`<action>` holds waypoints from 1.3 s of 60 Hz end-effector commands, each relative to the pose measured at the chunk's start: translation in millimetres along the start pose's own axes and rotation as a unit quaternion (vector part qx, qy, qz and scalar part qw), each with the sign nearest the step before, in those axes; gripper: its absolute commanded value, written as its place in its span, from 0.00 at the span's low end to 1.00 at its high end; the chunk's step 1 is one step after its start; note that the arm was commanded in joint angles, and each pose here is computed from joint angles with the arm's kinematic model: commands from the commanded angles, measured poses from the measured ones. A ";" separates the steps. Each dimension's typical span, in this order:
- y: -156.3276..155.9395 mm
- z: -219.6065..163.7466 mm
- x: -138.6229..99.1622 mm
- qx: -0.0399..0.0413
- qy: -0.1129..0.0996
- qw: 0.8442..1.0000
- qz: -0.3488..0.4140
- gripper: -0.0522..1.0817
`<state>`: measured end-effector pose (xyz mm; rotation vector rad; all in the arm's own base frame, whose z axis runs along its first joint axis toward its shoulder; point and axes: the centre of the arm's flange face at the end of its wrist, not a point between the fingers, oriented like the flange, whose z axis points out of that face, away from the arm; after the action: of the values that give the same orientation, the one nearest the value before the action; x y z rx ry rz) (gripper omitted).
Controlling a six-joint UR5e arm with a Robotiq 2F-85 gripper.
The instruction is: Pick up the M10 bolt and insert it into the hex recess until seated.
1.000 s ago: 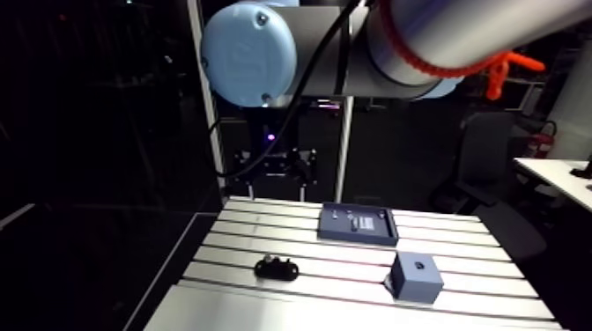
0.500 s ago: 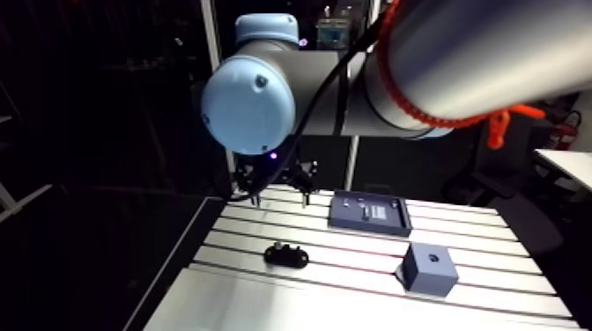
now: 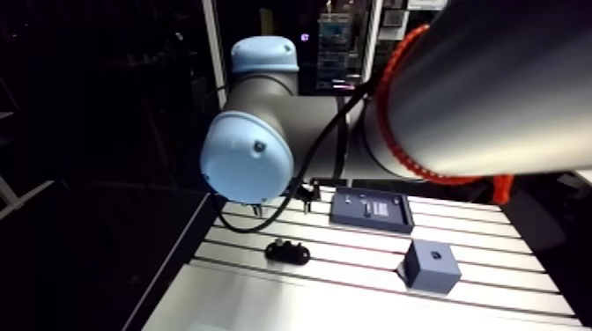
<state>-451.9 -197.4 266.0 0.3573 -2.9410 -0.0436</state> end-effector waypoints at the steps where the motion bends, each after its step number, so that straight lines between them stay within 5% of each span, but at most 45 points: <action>1: -1.3 8.3 -8.2 -0.001 0.005 1.000 -0.010 0.06; 40: -3.3 29.9 -15.5 -0.002 0.008 1.000 -0.001 0.30; 78: -5.8 44.0 -23.3 0.002 -0.008 1.000 -0.006 0.34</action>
<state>-437.4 -197.1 222.0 0.3730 -2.9472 -0.0424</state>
